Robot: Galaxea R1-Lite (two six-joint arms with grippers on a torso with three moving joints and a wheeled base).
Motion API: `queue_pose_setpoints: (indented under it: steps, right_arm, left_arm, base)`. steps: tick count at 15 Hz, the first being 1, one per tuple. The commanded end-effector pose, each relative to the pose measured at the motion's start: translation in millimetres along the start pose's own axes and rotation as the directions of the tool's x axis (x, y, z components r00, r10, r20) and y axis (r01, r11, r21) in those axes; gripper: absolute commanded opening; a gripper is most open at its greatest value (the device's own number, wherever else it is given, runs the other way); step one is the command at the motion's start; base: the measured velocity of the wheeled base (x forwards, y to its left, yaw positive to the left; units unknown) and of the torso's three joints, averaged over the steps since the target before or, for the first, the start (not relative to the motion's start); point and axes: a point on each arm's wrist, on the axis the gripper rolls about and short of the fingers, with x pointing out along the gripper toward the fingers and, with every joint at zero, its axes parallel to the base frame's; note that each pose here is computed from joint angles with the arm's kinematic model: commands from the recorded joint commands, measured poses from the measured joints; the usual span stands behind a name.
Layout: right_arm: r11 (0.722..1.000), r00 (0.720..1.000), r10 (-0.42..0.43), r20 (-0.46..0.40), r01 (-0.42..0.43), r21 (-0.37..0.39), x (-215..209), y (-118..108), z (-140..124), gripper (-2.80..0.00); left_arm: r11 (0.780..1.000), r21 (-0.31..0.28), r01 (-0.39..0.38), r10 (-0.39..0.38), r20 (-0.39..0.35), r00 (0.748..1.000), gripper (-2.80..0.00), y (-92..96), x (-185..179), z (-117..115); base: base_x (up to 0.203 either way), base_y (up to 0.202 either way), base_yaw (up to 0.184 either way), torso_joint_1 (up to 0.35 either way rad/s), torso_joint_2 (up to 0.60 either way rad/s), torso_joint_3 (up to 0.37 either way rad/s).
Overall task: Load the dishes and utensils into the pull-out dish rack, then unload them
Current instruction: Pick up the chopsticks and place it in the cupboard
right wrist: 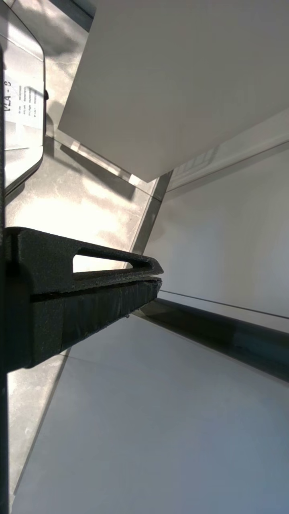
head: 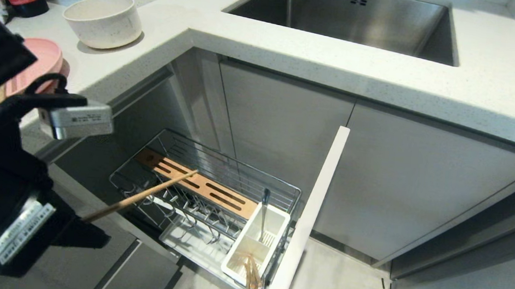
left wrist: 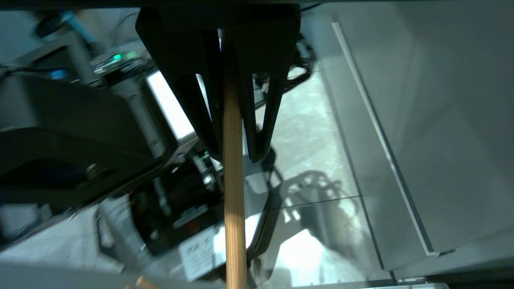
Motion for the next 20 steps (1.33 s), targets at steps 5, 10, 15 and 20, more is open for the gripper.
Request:
queue_pose_setpoints:
  steps: [5,10,15,20]
  right_arm:
    - [1.000,1.000,0.000,0.001,0.000,-0.001,0,0,0,-2.80]
    - [1.000,1.000,0.000,0.000,0.000,-0.001,0,0,0,-2.80]
    - [1.000,1.000,0.000,0.000,0.000,-0.001,0,0,0,-2.80]
    - [1.000,1.000,0.000,0.002,0.000,-0.001,0,0,0,-2.80]
  left_arm:
    - [0.995,0.104,0.002,0.016,-0.175,0.984,-2.80,-15.6,42,4]
    - [0.979,0.205,-0.017,0.081,-0.306,0.949,-2.80,-33.6,76,1]
    - [0.969,0.245,-0.036,0.113,-0.306,0.945,-2.80,-51.6,121,12]
    - [0.962,0.269,-0.050,0.147,-0.351,0.925,-2.80,-60.4,151,18]
  base:
    - [0.000,0.000,0.000,0.000,0.00,0.000]
    - [0.000,0.000,0.000,0.000,0.00,0.000]
    - [0.000,0.000,0.000,0.000,0.00,0.000]
    - [0.000,0.000,0.000,0.000,0.00,0.000]
